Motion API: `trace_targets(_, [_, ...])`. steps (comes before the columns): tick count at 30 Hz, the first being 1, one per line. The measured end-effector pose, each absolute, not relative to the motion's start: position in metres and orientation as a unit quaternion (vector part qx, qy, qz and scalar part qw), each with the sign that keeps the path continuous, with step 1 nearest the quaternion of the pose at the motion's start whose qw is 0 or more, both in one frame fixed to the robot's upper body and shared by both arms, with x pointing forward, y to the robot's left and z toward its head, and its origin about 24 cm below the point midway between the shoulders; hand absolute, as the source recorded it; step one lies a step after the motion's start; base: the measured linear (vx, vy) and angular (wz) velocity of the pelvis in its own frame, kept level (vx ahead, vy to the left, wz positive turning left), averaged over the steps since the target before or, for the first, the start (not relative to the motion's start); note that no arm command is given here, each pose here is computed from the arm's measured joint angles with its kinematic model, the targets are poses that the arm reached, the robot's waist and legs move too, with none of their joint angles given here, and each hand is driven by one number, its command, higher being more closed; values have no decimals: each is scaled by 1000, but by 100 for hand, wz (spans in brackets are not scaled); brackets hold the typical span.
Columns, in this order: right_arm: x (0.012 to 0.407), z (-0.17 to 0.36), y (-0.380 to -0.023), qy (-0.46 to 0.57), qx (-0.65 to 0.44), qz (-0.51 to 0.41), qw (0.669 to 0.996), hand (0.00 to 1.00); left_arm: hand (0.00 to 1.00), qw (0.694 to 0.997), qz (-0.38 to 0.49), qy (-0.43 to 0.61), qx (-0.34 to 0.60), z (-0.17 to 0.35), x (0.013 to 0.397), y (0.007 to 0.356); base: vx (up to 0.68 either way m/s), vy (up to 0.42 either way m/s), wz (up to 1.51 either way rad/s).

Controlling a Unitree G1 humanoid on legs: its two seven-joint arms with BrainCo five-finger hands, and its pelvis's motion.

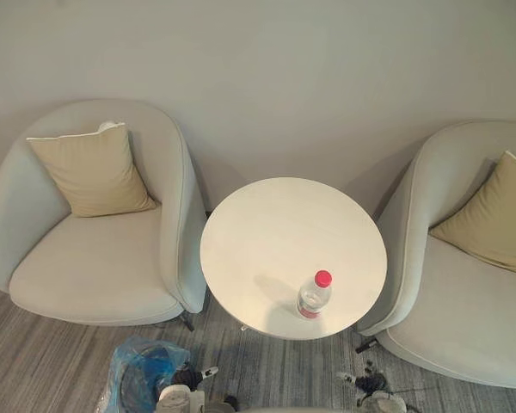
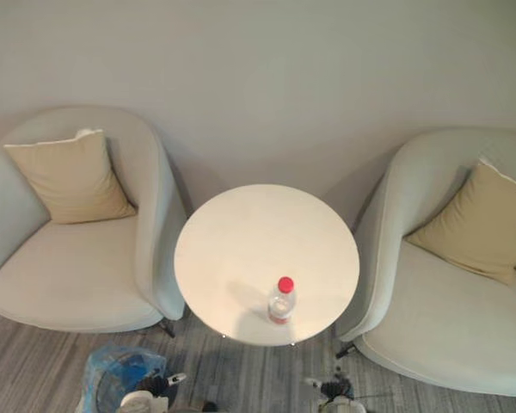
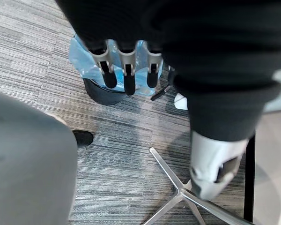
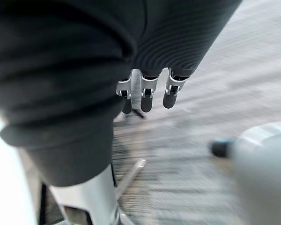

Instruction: Gather rubbish on tea table into small bin, then transfer packed bag to large trash can.

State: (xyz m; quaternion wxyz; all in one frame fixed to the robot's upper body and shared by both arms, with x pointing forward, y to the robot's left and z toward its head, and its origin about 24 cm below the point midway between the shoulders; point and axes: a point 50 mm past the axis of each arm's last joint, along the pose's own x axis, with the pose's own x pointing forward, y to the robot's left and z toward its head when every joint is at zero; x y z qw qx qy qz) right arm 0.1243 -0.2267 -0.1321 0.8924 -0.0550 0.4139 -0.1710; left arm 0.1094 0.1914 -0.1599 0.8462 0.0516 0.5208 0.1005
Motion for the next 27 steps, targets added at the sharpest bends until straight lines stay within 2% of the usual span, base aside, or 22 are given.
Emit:
trace_targets(6, [144, -96, -226, 308, -124, -137, 933, 0, 0, 848, 83, 518, 75, -159, 110, 193, 3, 4, -5])
trace_targets(11, [153, -79, -215, 254, -155, -93, 950, 0, 0, 852, 62, 510, 99, -158, 112, 194, -20, 12, -10])
trace_targets(18, [168, -61, -209, 201, -180, -54, 961, 0, 0, 857, 40, 501, 117, -157, 115, 190, -44, 0, 2])
trace_targets(27, [179, -55, -204, 182, -205, -26, 961, 0, 0, 862, 30, 492, 119, -156, 118, 186, 17, -21, 18])
